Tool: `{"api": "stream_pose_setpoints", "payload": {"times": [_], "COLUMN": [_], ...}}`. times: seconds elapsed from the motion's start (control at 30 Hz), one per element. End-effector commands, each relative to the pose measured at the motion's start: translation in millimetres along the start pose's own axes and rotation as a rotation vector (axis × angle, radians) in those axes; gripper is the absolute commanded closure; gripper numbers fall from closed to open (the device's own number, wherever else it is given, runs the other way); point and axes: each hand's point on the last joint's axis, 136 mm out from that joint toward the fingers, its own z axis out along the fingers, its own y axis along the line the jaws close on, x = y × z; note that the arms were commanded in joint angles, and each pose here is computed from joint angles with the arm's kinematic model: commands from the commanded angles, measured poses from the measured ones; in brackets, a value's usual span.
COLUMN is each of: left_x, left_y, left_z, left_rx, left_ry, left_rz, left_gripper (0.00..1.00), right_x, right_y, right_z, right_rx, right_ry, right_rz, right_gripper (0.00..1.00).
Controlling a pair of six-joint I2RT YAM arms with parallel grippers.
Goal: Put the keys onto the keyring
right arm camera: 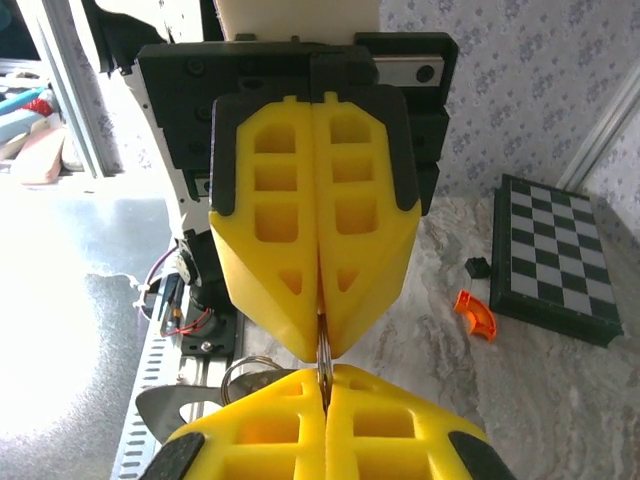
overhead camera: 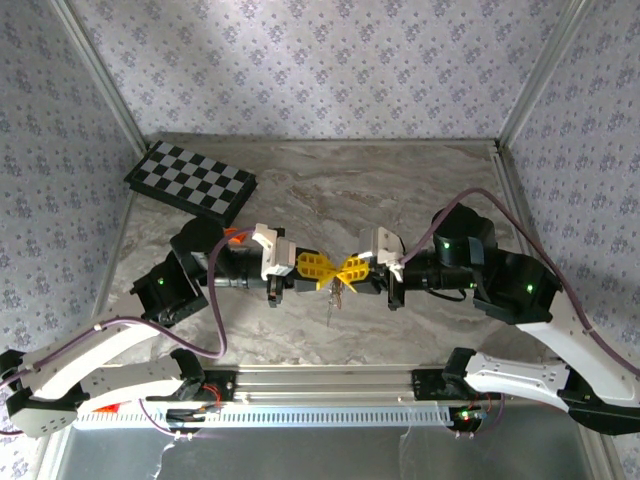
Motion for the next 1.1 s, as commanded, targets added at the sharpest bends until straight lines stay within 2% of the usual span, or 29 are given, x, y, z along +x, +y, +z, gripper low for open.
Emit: {"api": "stream_pose_setpoints", "payload": {"times": [0.0, 0.07, 0.17, 0.3, 0.57, 0.77, 1.07], "left_x": [-19, -8, 14, 31, 48, 56, 50], "left_y": [3, 10, 19, 23, 31, 31, 26], "left_z": [-5, -6, -8, -10, -6, -1, -5], "left_rx": [-0.030, -0.073, -0.125, -0.137, -0.161, -0.141, -0.139], "left_ry": [-0.044, 0.023, 0.153, 0.246, 0.309, 0.335, 0.297], "left_rz": [0.043, 0.047, 0.056, 0.065, 0.070, 0.059, 0.028], "left_gripper": [1.00, 0.97, 0.83, 0.82, 0.81, 0.76, 0.71], "right_x": [8, 13, 22, 29, 34, 36, 44], "right_y": [-7, -10, -12, -13, -12, -13, -14], "right_z": [1, -1, -1, 2, 10, 13, 14], "right_rx": [0.046, 0.057, 0.062, 0.043, 0.022, 0.022, 0.025], "right_ry": [0.040, 0.077, 0.153, 0.225, 0.265, 0.267, 0.295], "right_rz": [-0.017, -0.029, -0.051, -0.072, -0.075, -0.067, -0.055], "right_gripper": [1.00, 1.00, 1.00, 1.00, 1.00, 1.00, 1.00]}}
